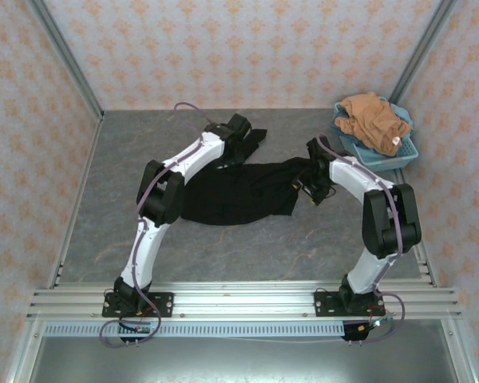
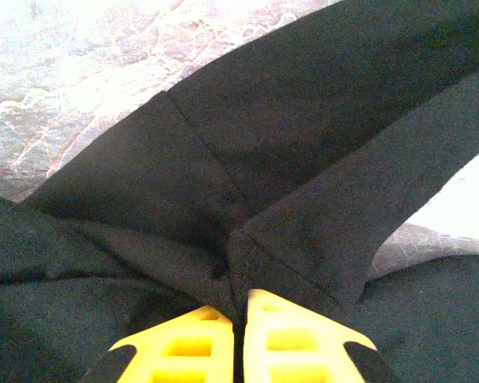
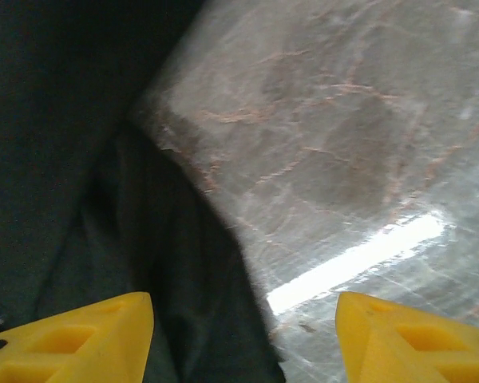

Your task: Fold and stack the t-shirts

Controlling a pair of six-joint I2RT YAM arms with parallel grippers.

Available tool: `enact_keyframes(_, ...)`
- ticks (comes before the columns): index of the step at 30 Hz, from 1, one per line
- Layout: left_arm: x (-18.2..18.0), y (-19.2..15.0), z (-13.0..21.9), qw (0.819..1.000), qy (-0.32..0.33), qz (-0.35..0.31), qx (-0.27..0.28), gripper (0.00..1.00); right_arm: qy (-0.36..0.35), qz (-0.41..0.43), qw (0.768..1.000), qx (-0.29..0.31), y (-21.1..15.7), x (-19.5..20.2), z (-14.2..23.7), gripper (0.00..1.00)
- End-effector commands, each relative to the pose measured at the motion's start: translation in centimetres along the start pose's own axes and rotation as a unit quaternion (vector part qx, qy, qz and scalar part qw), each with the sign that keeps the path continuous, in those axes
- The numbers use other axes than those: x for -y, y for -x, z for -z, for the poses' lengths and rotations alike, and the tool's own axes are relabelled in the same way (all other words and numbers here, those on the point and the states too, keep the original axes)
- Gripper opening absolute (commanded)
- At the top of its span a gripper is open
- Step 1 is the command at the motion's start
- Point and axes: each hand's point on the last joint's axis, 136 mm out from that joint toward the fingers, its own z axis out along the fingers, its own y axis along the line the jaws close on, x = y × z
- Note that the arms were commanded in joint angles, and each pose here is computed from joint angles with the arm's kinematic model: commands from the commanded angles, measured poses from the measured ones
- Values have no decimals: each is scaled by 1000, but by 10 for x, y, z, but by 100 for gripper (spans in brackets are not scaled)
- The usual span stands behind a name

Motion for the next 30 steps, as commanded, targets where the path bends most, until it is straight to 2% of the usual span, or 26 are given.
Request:
enact_keyframes(1, -3, 5, 21, 1000, 1, -1, 20, 6, 14, -9, 1000, 3, 5, -15, -6, 63)
enact_keyframes(7, -7, 4, 31, 1000, -2, 2, 25, 0, 11, -10, 1000, 10, 15, -22, -21, 54)
enact_keyframes(9, -10, 4, 33, 1000, -2, 3, 25, 0, 9, -9, 1000, 13, 19, -25, -24, 40)
enact_keyframes(12, -15, 3, 39, 1000, 1, 10, 27, 0, -2, -9, 1000, 25, 24, -22, -23, 11)
enact_keyframes(14, -18, 3, 44, 999, -1, 18, 29, 0, -6, -9, 999, 42, 27, -19, -17, 0)
enact_keyframes(24, -39, 25, 99, 994, -20, 65, 82, 0, 4, 21, 991, 132, 49, -25, 55, 0)
enact_keyframes(30, -63, 16, 134, 992, -26, 77, 99, 0, 2, 30, 990, 135, 44, -23, 78, 0)
